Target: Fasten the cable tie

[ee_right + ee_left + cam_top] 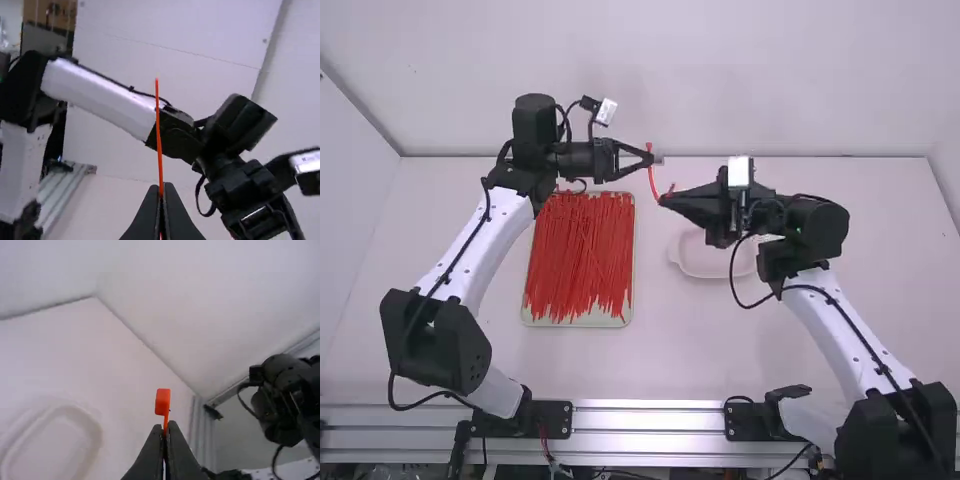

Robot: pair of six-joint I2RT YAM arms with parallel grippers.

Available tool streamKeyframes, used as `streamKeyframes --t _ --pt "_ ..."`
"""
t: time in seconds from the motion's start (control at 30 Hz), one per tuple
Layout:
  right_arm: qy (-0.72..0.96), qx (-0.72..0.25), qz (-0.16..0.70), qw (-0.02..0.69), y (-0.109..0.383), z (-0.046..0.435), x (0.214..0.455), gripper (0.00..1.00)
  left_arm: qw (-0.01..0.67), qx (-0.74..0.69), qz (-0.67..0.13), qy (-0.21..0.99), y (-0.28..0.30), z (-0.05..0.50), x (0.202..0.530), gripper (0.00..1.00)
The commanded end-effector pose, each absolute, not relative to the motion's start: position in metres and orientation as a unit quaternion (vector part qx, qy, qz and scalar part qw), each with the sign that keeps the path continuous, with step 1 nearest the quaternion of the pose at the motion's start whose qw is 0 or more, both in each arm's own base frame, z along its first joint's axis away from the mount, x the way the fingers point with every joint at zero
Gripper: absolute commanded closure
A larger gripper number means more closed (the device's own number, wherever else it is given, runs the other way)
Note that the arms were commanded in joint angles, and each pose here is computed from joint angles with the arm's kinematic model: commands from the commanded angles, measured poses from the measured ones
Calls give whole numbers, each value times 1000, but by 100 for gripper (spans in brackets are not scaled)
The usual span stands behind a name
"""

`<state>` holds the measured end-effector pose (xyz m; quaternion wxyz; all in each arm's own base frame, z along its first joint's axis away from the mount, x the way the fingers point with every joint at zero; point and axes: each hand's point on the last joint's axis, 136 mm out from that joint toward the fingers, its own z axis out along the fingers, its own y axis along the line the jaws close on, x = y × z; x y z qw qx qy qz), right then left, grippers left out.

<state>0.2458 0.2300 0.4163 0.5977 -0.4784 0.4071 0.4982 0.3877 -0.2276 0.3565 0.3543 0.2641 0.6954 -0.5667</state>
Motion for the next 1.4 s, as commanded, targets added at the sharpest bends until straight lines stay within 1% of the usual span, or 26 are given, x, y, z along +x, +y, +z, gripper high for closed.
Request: streamKeyframes --t 0.0,0.03,0.1,0.2,0.3,0.33,0.4,0.57,0.63,0.77,0.83,0.93,1.1,1.23,1.37 --pt "458 -391 543 585 223 428 261 100 407 323 -535 666 -228 359 388 98" --pt "465 -381 546 584 221 428 264 100 408 324 -535 665 -228 360 388 98" --pt "512 -316 561 569 209 424 287 100 440 342 -524 643 -229 372 392 98" --pt "539 -287 576 543 203 417 295 100 475 365 -512 615 -229 386 393 98" --pt "560 -271 594 511 201 410 296 100 511 391 -493 586 -228 397 394 98" --pt "573 -257 605 490 199 406 297 100 530 411 -473 571 -227 399 395 98" --pt "592 -243 618 457 198 398 297 100 546 431 -454 557 -227 398 395 98" --pt "616 -256 637 387 205 380 284 100 545 436 -450 557 -227 395 394 98" --pt "617 -263 642 372 209 377 279 100 545 436 -450 556 -227 395 394 98" --pt "626 -261 655 333 221 369 271 100 541 491 -455 510 -230 394 375 98" --pt "637 -252 664 299 230 360 265 100 532 529 -463 473 -231 391 360 98" --pt "646 -246 669 274 238 354 261 100 528 535 -463 469 -231 387 357 98" --pt "647 -243 673 263 247 352 256 100 516 550 -469 460 -245 377 347 98" --pt "650 -233 675 260 250 352 257 100 511 563 -468 450 -256 372 339 98" --pt "654 -219 677 256 247 352 261 100 512 564 -468 448 -256 372 339 98"
